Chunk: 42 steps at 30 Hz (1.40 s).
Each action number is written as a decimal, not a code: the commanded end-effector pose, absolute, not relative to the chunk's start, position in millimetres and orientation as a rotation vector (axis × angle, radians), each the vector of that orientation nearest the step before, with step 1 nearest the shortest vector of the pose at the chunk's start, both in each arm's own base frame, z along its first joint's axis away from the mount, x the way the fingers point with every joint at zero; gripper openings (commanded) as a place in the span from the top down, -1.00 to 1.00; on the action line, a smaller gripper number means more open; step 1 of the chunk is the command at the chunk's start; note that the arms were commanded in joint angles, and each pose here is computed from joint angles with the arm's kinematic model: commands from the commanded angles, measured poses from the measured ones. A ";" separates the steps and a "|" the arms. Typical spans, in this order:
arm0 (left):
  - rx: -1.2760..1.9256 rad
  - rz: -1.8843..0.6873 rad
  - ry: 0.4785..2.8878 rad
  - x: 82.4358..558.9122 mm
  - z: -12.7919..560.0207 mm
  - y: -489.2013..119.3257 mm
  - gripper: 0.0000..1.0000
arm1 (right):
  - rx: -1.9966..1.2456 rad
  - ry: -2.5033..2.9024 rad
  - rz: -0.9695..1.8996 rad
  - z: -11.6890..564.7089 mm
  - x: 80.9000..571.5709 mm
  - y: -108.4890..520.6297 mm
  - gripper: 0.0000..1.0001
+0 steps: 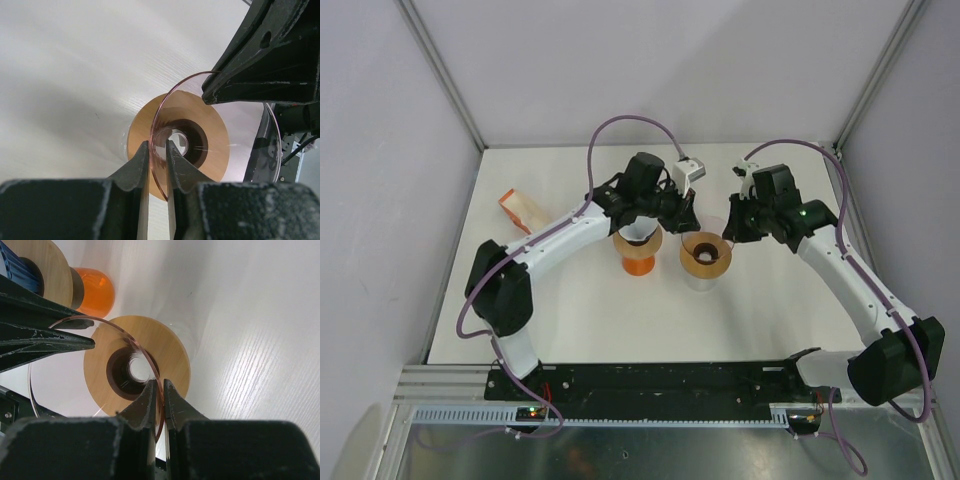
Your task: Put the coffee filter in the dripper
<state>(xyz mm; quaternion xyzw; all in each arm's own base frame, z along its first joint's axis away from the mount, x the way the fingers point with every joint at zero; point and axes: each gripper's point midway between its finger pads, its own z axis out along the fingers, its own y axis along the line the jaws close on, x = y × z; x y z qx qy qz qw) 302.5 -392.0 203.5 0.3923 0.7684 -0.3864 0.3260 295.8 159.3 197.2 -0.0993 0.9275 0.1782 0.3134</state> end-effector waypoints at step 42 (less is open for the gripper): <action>1.190 -0.976 2.023 277.6 222.5 -402.8 -0.18 | -0.407 2.506 0.345 231.6 300.1 164.6 0.39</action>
